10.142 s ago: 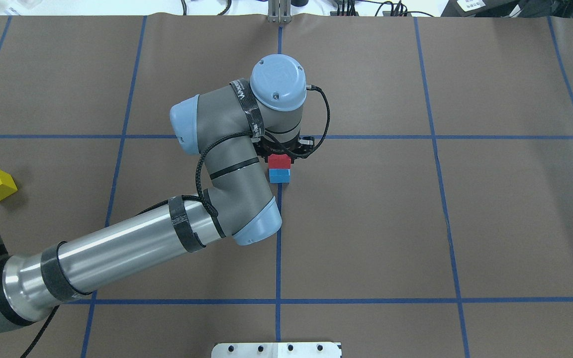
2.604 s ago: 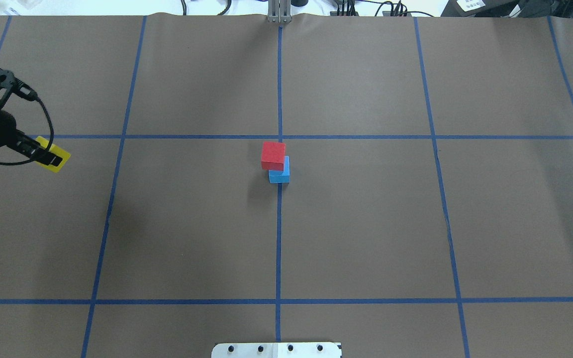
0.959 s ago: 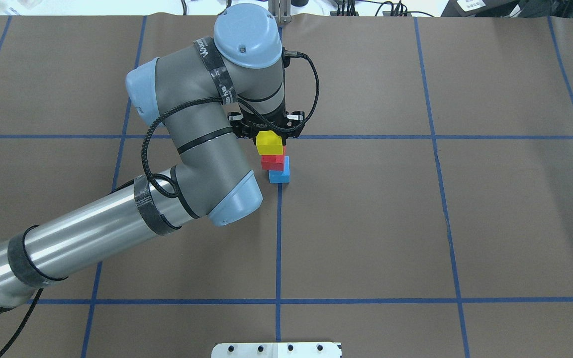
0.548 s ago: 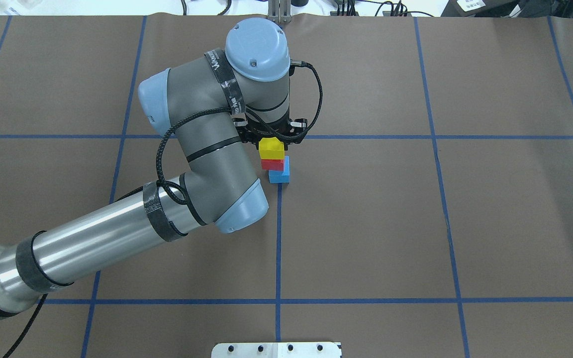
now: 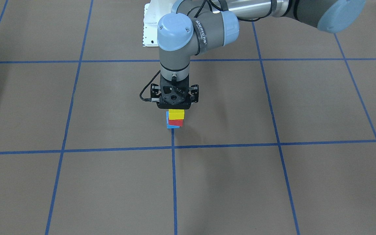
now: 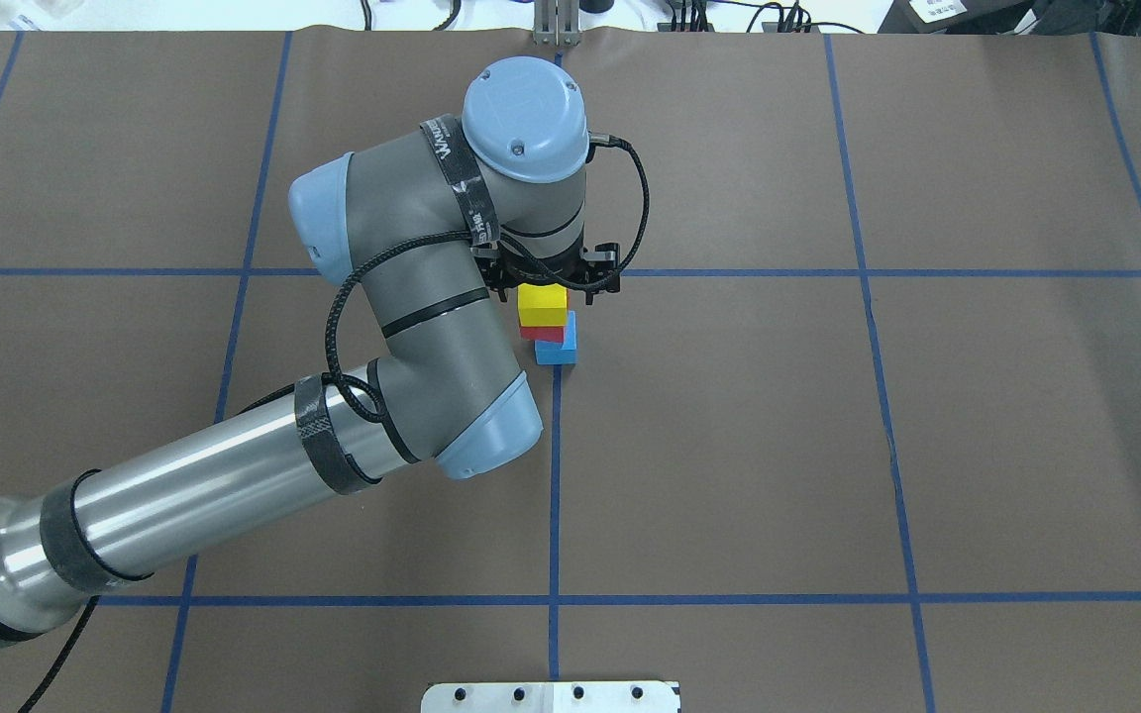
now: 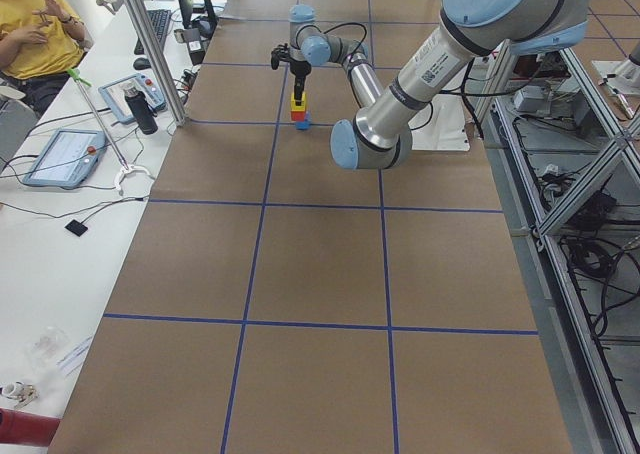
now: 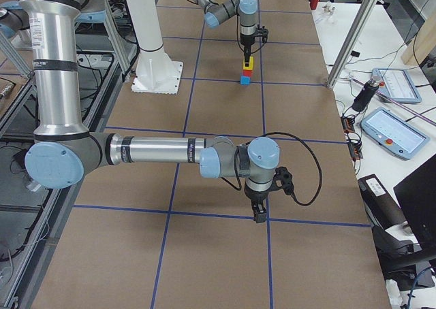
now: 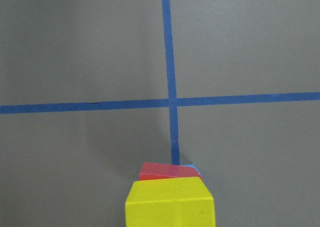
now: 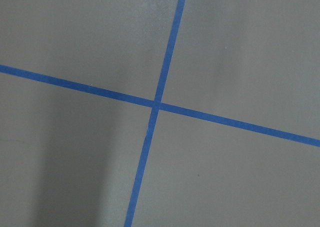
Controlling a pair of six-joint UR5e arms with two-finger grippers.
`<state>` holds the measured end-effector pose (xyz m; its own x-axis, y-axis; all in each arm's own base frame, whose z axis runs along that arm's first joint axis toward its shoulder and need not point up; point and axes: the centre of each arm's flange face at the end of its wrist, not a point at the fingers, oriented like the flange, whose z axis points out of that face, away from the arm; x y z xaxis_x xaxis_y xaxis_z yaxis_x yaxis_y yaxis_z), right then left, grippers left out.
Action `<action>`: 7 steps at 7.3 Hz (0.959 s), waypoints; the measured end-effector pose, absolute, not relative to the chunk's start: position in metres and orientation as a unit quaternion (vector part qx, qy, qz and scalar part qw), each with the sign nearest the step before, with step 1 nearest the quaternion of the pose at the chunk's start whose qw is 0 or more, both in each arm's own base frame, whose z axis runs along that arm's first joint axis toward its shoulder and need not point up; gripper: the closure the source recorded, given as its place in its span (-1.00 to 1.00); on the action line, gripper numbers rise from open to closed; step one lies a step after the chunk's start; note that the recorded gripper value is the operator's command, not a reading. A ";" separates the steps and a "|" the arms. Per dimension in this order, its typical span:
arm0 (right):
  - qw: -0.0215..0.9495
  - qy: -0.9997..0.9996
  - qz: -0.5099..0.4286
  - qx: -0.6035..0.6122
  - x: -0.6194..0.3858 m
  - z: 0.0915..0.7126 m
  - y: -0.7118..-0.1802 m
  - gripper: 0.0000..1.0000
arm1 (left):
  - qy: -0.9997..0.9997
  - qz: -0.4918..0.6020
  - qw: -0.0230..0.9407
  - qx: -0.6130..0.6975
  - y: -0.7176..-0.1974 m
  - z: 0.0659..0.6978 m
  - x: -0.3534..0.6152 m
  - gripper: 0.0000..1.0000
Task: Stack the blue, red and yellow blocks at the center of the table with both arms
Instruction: 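Carry the yellow cube with the left gripper and set it on the red cube, then open the left gripper and withdraw it from the stack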
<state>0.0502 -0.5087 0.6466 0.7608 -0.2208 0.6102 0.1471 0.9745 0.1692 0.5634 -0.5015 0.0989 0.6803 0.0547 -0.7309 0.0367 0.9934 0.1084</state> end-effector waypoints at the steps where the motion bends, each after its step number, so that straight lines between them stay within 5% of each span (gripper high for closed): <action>1: 0.937 -0.332 -0.098 0.055 0.050 0.647 -0.508 -1.00 | 0.404 0.009 0.913 0.061 -0.500 0.093 0.561 -0.98; 4: 0.937 -0.332 -0.098 0.051 0.051 0.653 -0.503 -1.00 | 0.403 0.046 0.910 0.088 -0.491 0.088 0.516 -0.98; 7: 0.938 -0.332 -0.093 0.040 0.052 0.664 -0.492 -1.00 | 0.384 0.123 0.908 0.117 -0.488 0.168 0.378 -0.98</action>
<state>0.0521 -0.4916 0.6638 0.7617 -0.2017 0.6157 0.1479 0.9794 0.1378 0.3777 -0.4880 0.1678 0.6748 0.3136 -0.6680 -0.1341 0.9422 0.3069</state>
